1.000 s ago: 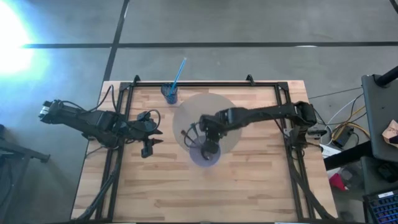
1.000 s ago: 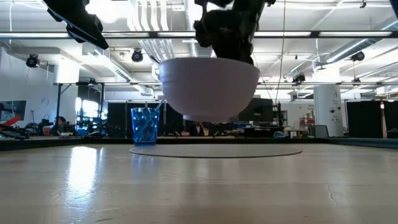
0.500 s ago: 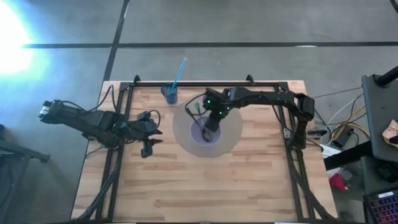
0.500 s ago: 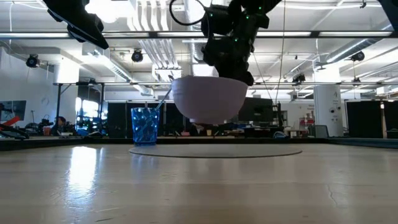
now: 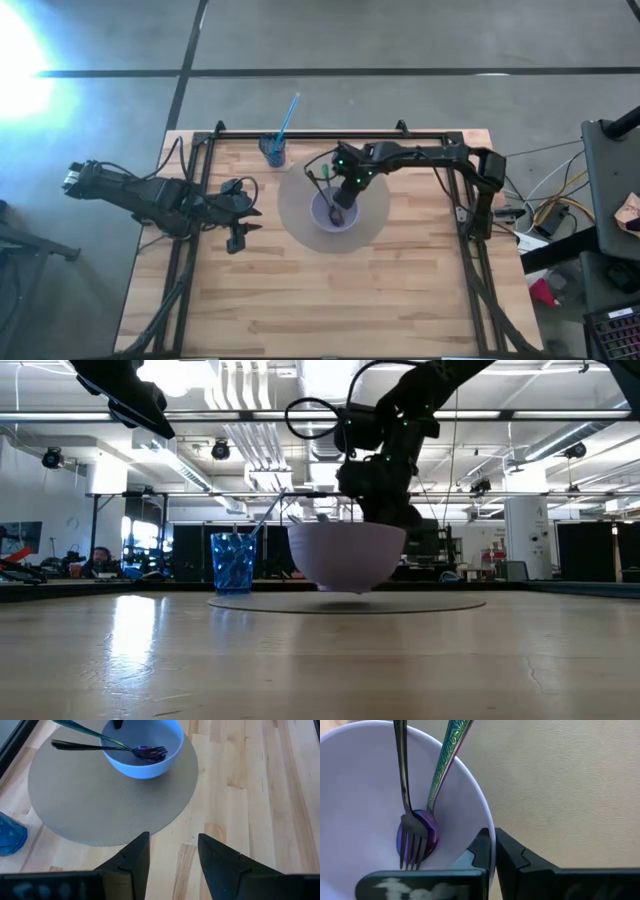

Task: Pick & Place Utensil
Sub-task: Put the purple bowl with the utensils on the brown mat

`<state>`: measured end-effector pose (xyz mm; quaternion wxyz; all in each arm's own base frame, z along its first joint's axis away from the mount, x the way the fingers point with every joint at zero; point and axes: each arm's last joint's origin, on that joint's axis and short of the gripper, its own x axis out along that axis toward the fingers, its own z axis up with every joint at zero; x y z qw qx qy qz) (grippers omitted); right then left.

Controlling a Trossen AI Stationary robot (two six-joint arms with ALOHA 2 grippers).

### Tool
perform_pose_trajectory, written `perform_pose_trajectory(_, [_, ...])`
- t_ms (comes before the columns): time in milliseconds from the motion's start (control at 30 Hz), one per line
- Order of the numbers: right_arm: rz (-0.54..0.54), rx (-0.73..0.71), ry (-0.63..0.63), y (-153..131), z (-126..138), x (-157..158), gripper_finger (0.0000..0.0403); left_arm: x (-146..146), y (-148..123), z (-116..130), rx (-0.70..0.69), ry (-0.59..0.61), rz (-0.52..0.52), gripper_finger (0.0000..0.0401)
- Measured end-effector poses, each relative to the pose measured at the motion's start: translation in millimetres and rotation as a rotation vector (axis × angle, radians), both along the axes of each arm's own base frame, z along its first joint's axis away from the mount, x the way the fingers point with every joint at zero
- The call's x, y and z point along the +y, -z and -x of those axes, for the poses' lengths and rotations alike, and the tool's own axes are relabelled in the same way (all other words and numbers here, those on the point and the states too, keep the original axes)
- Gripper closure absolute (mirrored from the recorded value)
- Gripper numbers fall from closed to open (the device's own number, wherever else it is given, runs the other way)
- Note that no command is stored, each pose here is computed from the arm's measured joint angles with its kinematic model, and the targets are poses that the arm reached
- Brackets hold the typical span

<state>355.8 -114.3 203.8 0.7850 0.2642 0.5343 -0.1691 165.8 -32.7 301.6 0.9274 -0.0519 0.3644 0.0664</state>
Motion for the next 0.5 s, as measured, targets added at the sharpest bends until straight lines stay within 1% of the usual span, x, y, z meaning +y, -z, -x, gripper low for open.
perform_pose_trajectory(133, [0.006,0.000,0.018,0.9,1.1,-3.4,0.0394,0.0,0.0,0.0,0.000,0.000,0.000,0.0243])
perform_pose_trajectory(300, [0.049,0.016,0.061,1.1,3.0,-9.0,0.0394,0.5,-0.1,-0.1,-0.003,-0.012,-0.012,0.0243])
perform_pose_trajectory(400, [0.111,0.035,0.080,1.2,3.9,-11.9,0.0394,0.8,-0.2,-0.1,-0.005,-0.018,-0.018,0.0243])
perform_pose_trajectory(500, [0.114,0.036,0.080,1.2,4.5,-13.5,0.0394,0.8,-0.2,-0.1,-0.005,-0.019,-0.018,0.0243])
